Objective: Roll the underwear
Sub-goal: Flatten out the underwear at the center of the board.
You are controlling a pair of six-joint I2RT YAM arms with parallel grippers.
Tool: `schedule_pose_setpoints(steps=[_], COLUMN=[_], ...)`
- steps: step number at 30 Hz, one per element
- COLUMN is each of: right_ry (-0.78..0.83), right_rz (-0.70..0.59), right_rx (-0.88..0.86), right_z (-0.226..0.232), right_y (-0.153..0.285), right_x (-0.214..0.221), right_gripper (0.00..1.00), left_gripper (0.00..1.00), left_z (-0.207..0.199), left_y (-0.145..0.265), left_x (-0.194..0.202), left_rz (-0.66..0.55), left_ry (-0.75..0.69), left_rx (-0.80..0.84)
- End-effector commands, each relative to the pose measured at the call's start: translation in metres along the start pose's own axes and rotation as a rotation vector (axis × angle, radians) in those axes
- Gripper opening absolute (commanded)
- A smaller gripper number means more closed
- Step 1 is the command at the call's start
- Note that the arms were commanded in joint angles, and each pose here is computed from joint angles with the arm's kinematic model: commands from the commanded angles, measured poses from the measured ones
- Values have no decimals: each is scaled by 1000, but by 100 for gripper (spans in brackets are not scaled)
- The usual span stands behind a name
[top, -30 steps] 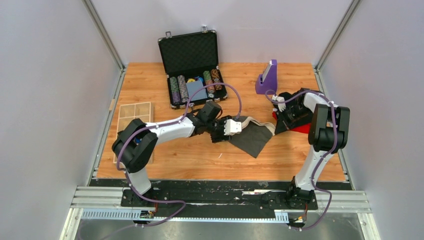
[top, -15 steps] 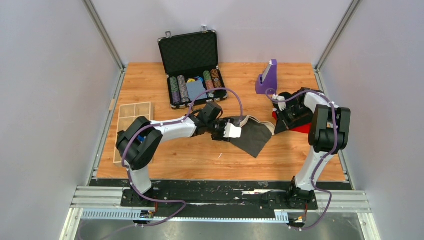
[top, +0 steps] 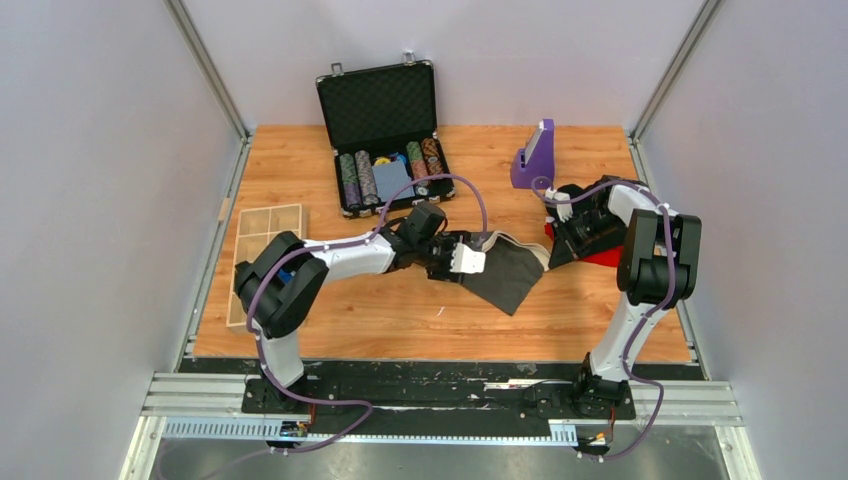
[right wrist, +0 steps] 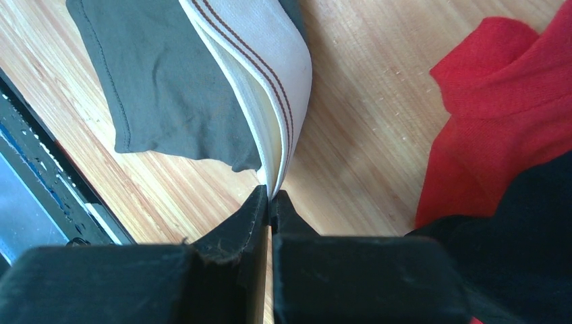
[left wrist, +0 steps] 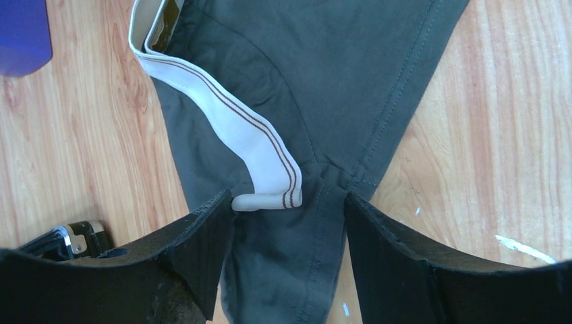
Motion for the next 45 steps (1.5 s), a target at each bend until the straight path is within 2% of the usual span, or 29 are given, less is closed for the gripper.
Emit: schedule_pose_setpoints(steps=[1, 5, 9, 13, 16, 23, 25, 27, 29, 33, 39, 45], right_ry=[28, 22, 14, 10, 3, -1, -5, -7, -5, -5, -12, -13], right_rz=[-56, -51, -52, -51, -52, -54, -52, -52, -51, -50, -50, -52], right_rx=[20, 23, 21, 22, 18, 20, 20, 20, 24, 23, 17, 21], right_z=[6, 5, 5, 6, 5, 4, 4, 3, 3, 3, 2, 0], right_y=[13, 13, 13, 13, 12, 13, 12, 12, 13, 13, 12, 15], right_x=[-12, -12, -12, -12, -12, -13, -13, -13, -14, -14, -14, -18], right_gripper=[0, 0, 0, 0, 0, 0, 0, 0, 0, 0, 0, 0], left_gripper=[73, 73, 69, 61, 50, 40, 41, 56, 62, 68, 70, 63], left_z=[16, 18, 27, 36, 41, 45, 44, 43, 41, 44, 48, 56], left_y=[-3, -6, -7, -7, -8, -8, -8, -7, -2, 13, 27, 16], left_x=[-15, -17, -14, -18, -19, -18, -15, -13, -12, -11, -7, -4], left_rz=[-57, -58, -31, -30, -27, -20, -4, 6, 27, 41, 58, 59], left_ry=[-19, -19, 8, 10, 9, 6, 21, 56, 89, 101, -30, -165], left_rx=[-37, -22, -28, -39, -49, -37, -9, 36, 104, 209, 322, 312])
Point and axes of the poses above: each gripper's point midway between its finger pads, its own y axis back along the fingers, its own z axis along the line the jaws close on, x = y × z, the point moved 8 cm from there along y, back along the fingers, and after that the axes turned 9 degrees about y, right-handed, at the moved point
